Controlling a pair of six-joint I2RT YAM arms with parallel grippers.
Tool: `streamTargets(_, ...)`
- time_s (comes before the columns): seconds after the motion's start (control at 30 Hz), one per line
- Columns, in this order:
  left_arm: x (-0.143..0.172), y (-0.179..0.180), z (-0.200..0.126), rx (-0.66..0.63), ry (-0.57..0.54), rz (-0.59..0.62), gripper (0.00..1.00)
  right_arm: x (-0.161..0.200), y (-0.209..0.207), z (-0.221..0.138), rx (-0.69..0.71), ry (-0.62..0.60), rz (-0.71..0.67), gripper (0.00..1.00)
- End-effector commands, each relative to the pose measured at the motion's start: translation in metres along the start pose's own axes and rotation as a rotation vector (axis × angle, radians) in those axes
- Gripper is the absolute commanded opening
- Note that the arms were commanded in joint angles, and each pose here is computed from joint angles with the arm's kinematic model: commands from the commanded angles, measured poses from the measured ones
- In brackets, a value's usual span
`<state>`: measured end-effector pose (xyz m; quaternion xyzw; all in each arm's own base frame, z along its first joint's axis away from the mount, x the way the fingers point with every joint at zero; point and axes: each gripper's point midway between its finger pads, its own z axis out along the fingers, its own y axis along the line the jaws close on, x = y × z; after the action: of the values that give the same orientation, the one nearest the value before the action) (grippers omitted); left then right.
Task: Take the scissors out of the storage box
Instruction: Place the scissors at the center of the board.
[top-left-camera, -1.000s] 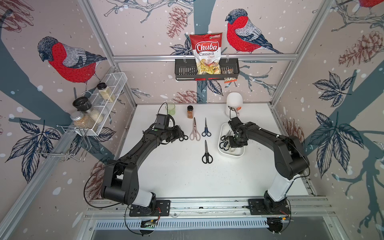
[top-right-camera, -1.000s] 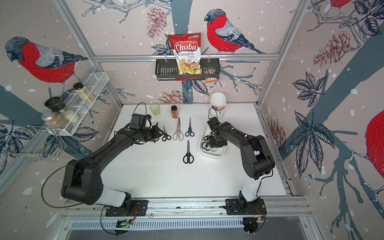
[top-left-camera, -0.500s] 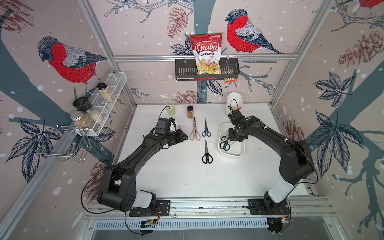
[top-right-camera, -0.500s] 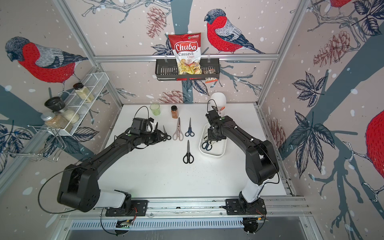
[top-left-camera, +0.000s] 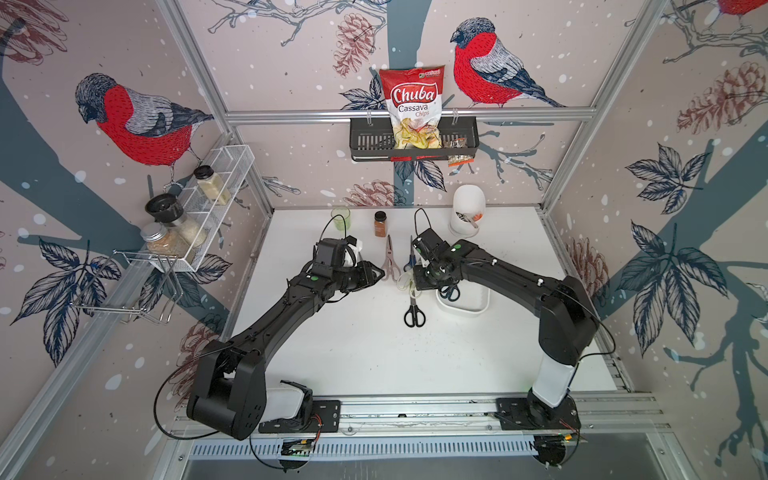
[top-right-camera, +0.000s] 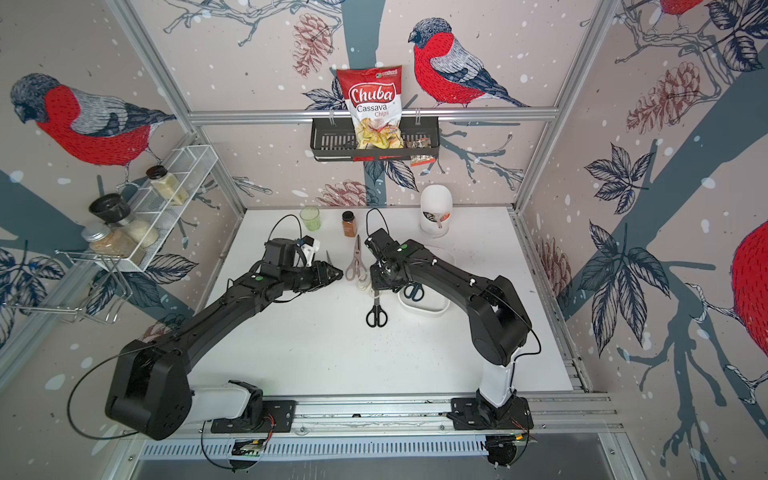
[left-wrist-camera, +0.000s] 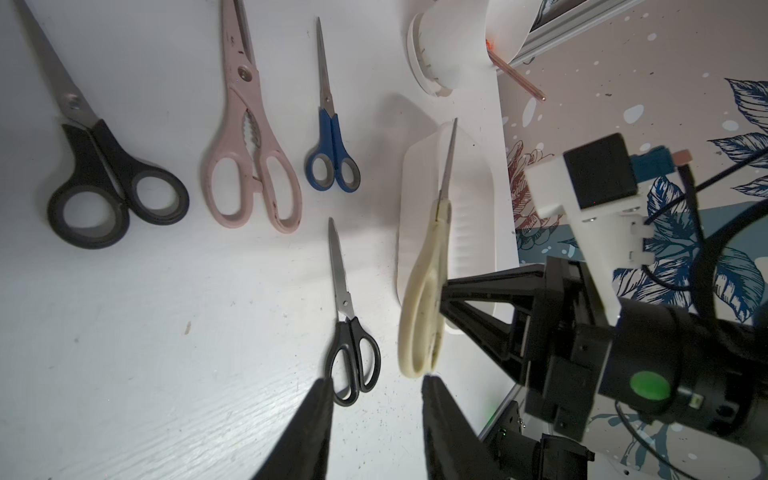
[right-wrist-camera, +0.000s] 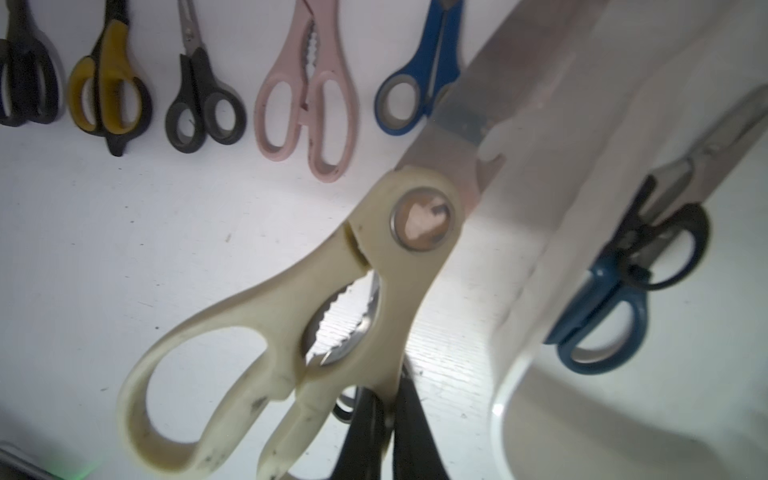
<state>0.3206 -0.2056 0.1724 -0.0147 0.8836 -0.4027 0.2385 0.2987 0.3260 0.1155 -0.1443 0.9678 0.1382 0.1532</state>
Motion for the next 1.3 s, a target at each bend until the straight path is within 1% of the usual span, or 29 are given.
streamTargets(0.0, -0.003, -0.004, -0.001, 0.017, -0.016, 0.037, 0.40, -0.004, 0.032, 0.004, -0.088, -0.012, -0.010, 0.00)
streamTargets(0.13, 0.001, 0.004, 0.000, -0.016, -0.010, 0.048, 0.40, 0.000, 0.047, 0.007, -0.103, 0.003, -0.054, 0.00)
streamTargets(0.33, 0.001, 0.012, 0.000, -0.054, -0.019, 0.066, 0.39, 0.002, 0.058, 0.005, -0.145, 0.002, -0.067, 0.00)
streamTargets(0.47, 0.001, 0.011, 0.002, -0.046, -0.014, 0.071, 0.38, 0.003, 0.066, 0.003, -0.177, 0.001, -0.083, 0.00)
streamTargets(0.67, 0.000, 0.008, 0.004, -0.030, -0.009, 0.071, 0.35, 0.000, 0.068, 0.002, -0.181, -0.010, -0.086, 0.00)
streamTargets(1.0, 0.008, 0.006, 0.007, 0.001, 0.034, 0.067, 0.26, -0.007, 0.070, 0.006, -0.166, -0.018, -0.094, 0.00)
streamTargets(1.27, 0.012, 0.007, 0.005, -0.005, 0.041, 0.069, 0.18, -0.007, 0.073, 0.008, -0.167, -0.018, -0.100, 0.00)
